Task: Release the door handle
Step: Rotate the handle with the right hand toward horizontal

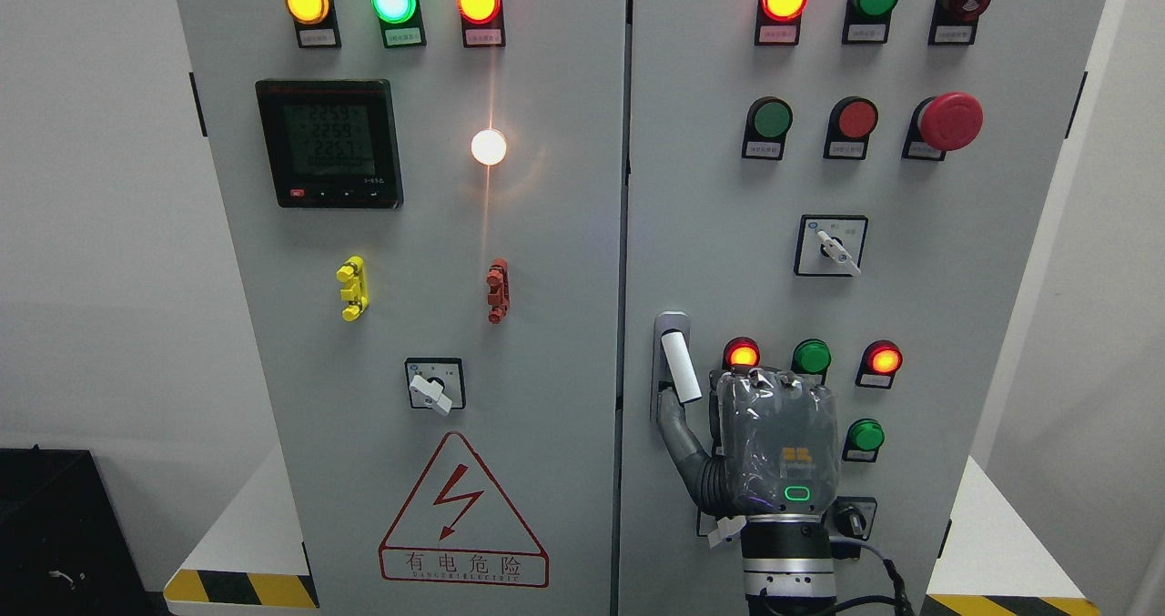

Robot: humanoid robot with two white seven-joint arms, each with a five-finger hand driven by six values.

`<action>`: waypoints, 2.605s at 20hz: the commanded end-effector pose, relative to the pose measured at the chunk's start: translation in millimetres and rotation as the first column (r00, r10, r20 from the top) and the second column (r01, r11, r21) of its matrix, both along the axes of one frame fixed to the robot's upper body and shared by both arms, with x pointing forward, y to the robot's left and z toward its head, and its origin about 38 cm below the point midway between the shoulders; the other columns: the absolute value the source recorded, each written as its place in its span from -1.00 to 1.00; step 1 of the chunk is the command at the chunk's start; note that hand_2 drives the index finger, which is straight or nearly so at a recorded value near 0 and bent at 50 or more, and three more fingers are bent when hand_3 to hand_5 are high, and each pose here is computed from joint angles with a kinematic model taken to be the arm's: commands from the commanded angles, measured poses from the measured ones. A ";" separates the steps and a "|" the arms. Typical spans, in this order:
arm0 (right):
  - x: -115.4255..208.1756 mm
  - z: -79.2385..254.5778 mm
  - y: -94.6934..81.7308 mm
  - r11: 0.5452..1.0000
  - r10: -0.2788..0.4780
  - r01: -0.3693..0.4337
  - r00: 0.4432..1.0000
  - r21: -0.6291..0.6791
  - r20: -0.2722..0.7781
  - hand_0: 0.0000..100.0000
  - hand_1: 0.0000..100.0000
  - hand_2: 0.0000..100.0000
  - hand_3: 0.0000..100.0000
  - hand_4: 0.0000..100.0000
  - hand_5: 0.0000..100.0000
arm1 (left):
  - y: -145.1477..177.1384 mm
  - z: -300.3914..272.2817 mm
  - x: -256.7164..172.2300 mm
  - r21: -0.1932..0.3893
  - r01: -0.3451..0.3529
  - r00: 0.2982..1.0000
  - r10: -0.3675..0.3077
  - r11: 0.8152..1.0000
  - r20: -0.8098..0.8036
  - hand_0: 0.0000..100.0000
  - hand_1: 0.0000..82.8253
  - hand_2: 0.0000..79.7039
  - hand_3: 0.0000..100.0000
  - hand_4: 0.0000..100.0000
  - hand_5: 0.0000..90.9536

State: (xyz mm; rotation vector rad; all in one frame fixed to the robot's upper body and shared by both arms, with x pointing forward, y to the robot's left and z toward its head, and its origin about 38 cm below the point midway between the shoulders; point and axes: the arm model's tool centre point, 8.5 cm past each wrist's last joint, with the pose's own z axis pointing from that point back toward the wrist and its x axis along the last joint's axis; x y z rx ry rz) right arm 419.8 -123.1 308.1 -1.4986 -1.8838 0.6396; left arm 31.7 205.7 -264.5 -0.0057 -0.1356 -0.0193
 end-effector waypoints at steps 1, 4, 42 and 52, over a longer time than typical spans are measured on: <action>-0.6 0.8 -0.3 1.000 0.000 0.000 1.000 0.001 0.004 0.09 -0.09 1.00 1.00 1.00 1.00 | 0.1 -0.4 -10.9 0.000 -0.001 1.000 0.001 1.000 -0.017 -0.76 0.34 -1.00 -1.00 -1.00 -1.00; 0.0 0.9 -3.0 1.000 -0.007 0.007 1.000 0.004 0.003 0.09 -0.09 1.00 1.00 1.00 1.00 | 0.1 -0.4 -10.9 0.000 -0.001 1.000 0.001 1.000 -0.017 -0.76 0.34 -1.00 -1.00 -1.00 -1.00; -2.6 5.0 -8.9 0.999 -0.027 0.027 0.999 0.023 0.022 0.14 -0.17 1.00 1.00 1.00 1.00 | 0.1 -0.4 -10.9 0.000 -0.001 1.000 0.001 1.000 -0.017 -0.76 0.34 -1.00 -1.00 -1.00 -1.00; -3.2 6.9 -9.7 0.999 -0.029 0.029 0.999 0.026 0.028 0.14 -0.18 1.00 1.00 1.00 1.00 | 0.1 -0.4 -10.9 0.000 -0.001 1.000 0.001 1.000 -0.017 -0.76 0.34 -1.00 -1.00 -1.00 -1.00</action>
